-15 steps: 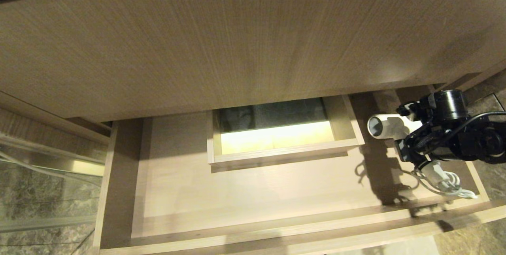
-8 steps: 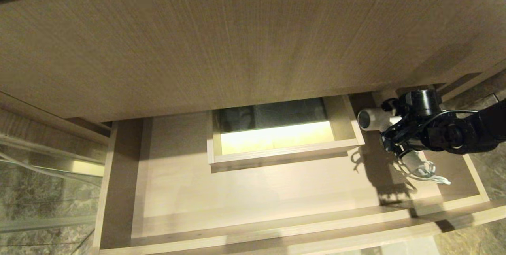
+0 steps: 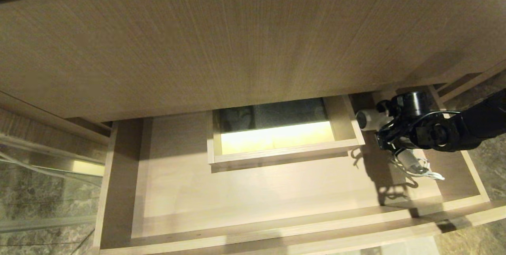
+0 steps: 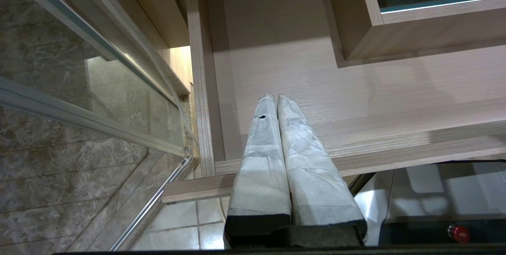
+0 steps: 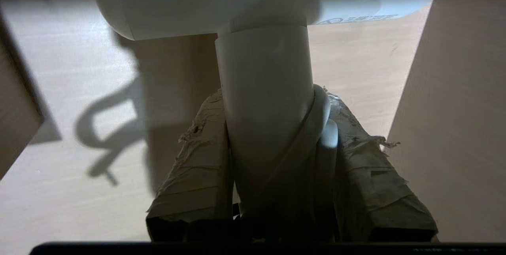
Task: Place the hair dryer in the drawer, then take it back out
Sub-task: Put it into the drawer
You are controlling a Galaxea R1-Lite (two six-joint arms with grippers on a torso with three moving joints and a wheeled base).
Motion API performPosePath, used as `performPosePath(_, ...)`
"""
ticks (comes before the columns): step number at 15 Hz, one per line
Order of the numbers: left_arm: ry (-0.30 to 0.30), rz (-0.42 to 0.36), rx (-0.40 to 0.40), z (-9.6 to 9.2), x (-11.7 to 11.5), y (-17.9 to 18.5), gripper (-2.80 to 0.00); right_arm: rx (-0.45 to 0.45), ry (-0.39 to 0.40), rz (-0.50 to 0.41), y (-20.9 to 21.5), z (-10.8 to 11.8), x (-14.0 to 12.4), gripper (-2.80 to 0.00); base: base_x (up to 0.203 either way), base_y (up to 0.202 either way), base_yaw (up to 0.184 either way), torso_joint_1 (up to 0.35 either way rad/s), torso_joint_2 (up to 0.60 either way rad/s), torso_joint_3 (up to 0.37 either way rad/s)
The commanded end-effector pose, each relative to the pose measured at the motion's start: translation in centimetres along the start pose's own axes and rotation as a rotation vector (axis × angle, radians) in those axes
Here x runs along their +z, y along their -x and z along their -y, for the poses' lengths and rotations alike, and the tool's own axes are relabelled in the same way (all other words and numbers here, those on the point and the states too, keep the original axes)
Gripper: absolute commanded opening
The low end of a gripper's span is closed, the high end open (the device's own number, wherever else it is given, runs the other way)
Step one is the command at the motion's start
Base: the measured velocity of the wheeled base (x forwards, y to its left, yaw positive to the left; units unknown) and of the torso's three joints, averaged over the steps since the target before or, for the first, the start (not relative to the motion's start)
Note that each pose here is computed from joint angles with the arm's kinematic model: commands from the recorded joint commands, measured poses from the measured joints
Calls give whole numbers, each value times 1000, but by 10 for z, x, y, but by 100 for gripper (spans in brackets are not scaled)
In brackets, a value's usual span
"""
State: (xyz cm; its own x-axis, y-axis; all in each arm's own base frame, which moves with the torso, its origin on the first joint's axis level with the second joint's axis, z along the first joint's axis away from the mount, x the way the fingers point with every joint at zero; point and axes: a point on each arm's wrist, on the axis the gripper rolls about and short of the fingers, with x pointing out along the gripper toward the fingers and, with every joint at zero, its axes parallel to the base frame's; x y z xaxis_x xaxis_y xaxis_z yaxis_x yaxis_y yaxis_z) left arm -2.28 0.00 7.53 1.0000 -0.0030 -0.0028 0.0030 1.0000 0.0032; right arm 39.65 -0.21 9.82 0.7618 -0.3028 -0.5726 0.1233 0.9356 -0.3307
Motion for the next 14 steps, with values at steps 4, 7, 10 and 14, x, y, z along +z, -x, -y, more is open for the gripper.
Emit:
performPosePath(4, 0, 0, 0, 0, 0, 0, -280, -18, 1, 10, -4, 2, 0, -280, 0, 0, 0, 0, 0, 0)
performPosePath(7, 0, -2, 0, 0, 0, 0, -280, -20, 8, 19, -4, 6, 1, 0, 0, 0, 0, 0, 0, 0)
performPosePath(10, 0, -1, -2, 0, 0, 0, -280, -23, 6, 24, -1, 9, 4, 0, 0, 0, 0, 0, 0, 0)
performPosePath(14, 0, -2, 0, 0, -1, 0, -280, -36, -8, 61, 20, 19, 11, 0, 0, 0, 0, 0, 0, 0)
